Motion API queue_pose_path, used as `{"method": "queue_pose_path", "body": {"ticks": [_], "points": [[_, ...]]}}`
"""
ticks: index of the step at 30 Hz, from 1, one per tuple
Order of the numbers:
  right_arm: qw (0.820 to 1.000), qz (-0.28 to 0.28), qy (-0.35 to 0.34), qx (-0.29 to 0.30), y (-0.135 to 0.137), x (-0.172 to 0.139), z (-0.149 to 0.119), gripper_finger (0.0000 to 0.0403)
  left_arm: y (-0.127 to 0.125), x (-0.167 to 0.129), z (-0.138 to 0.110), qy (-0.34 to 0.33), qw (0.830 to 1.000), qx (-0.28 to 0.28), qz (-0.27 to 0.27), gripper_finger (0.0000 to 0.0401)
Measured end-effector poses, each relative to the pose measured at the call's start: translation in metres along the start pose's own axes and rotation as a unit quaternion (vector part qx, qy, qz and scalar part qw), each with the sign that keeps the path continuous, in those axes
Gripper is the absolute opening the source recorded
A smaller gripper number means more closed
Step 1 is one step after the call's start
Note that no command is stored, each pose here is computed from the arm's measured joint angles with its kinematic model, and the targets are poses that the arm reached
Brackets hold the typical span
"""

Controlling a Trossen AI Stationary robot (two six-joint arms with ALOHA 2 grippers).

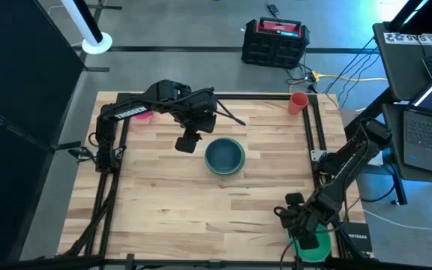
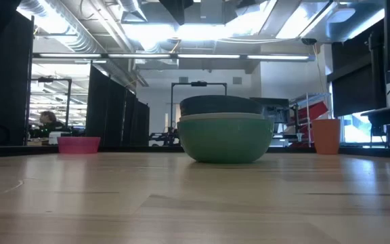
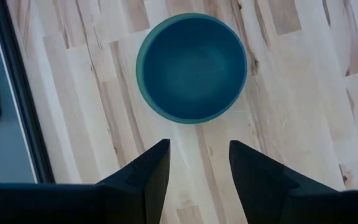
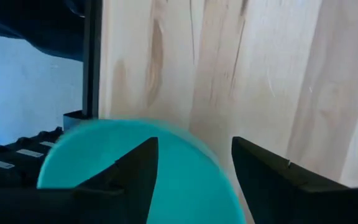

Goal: Nest bowls inside each other
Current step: Stack the green bowl on top of the blue bowl

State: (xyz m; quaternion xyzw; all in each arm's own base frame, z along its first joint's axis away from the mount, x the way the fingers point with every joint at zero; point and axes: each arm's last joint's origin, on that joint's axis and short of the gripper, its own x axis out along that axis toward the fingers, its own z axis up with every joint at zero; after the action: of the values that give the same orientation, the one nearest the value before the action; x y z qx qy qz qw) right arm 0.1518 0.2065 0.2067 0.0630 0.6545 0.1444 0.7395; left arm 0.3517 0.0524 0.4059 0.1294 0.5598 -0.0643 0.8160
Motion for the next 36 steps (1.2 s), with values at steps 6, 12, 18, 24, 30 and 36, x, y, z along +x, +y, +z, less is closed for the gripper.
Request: {"method": "queue_pose_path", "body": {"ticks": [6, 12, 18, 24, 30, 36], "points": [[1.0, 0.001, 0.017, -0.011, -0.003, 0.009, -0.009, 0.0193, 0.0, 0.0, 0.0, 0.0, 1.0, -0.002, 0.0, 0.015], [0.999, 0.002, 0.029, -0.015, -0.008, 0.021, -0.017, 0.0193, 0.0, 0.0, 0.0, 0.0, 1.0, -0.004, 0.0, 0.015], [0.997, -0.005, 0.062, 0.041, -0.028, 0.038, -0.027, 0.0159, 0.0, 0.0, 0.0, 0.0, 1.0, -0.011, 0.0, 0.015], [0.995, 0.025, 0.055, 0.075, -0.038, 0.039, -0.013, 0.001, 0.0, 0.0, 0.0, 0.0, 1.0, -0.019, 0.0, 0.015], [0.992, 0.025, -0.02, 0.124, -0.069, 0.017, 0.034, 0.0002, -0.005, -0.002, 0.001, -0.003, 0.999, -0.038, -0.001, 0.015], [0.983, -0.01, -0.104, 0.152, -0.124, -0.027, 0.081, 0.0001, -0.017, -0.009, 0.003, -0.013, 0.999, -0.035, -0.005, 0.015]]}}
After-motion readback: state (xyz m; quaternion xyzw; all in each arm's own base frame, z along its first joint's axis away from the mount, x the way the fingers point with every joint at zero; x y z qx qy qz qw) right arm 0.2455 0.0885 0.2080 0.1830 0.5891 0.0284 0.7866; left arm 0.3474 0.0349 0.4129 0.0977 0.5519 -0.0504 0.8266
